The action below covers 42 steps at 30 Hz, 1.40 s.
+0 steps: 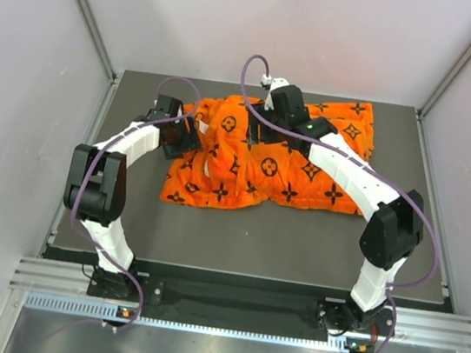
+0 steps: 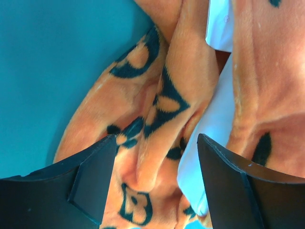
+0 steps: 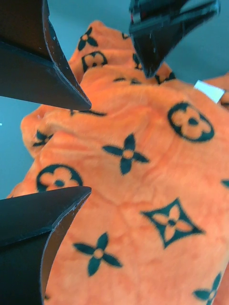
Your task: Remove the pillowcase from the pillow
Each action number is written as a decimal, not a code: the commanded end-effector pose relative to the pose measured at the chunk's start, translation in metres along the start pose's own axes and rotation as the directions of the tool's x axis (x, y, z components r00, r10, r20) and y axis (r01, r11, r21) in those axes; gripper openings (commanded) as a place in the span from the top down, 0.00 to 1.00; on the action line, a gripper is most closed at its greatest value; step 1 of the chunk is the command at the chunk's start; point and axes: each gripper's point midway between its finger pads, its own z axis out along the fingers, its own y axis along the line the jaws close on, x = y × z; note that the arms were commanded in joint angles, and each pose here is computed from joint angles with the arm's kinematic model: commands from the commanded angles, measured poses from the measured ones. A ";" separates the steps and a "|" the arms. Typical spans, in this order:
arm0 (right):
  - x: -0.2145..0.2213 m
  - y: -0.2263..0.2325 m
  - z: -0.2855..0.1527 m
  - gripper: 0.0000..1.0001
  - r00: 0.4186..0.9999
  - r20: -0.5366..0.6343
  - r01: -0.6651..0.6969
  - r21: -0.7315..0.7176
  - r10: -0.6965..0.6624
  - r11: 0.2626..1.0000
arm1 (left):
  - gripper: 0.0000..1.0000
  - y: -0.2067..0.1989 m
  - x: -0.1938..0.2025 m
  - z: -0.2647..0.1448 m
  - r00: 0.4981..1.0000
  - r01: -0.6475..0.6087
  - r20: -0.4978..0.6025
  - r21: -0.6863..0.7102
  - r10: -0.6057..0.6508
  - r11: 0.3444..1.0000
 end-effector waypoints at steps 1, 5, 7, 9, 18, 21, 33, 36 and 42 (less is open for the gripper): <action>-0.021 0.032 0.001 0.35 0.999 0.051 0.021 -0.068 -0.018 0.997 | 0.26 -0.016 -0.015 0.010 0.999 -0.002 0.047 0.059 -0.001 0.998; -0.010 0.053 0.017 0.35 0.999 0.012 0.043 -0.112 -0.042 0.993 | 0.26 -0.021 -0.016 0.019 0.999 0.002 0.032 0.083 -0.005 0.997; -0.009 0.062 0.020 0.34 0.998 0.006 0.055 -0.125 -0.055 0.991 | 0.26 -0.022 -0.013 0.022 1.000 0.003 0.019 0.094 -0.005 0.996; 0.000 0.071 0.025 0.33 0.997 -0.014 0.070 -0.134 -0.073 0.988 | 0.26 -0.021 -0.010 0.027 1.000 0.003 0.005 0.093 -0.003 0.996; 0.023 0.104 0.034 0.30 0.991 -0.065 0.098 -0.208 -0.114 0.973 | 0.45 -0.024 -0.005 0.035 1.000 0.008 -0.025 0.116 -0.005 0.993; 0.028 0.110 0.037 0.29 0.989 -0.075 0.109 -0.220 -0.128 0.969 | 0.55 -0.020 0.000 0.040 0.999 0.002 -0.039 0.113 0.003 0.994; 0.037 0.122 0.066 0.28 0.981 -0.100 0.136 -0.238 -0.164 0.962 | 1.00 -0.026 -0.006 0.015 0.998 -0.040 -0.032 0.124 0.044 0.991; 0.048 0.121 0.073 0.28 0.976 -0.122 0.151 -0.228 -0.182 0.962 | 1.00 -0.030 -0.012 -0.002 0.998 -0.053 -0.009 0.132 0.055 0.990; 0.073 0.108 0.088 0.29 0.964 -0.179 0.164 -0.181 -0.197 0.970 | 1.00 -0.022 -0.026 -0.032 0.999 -0.033 0.025 0.128 0.030 0.991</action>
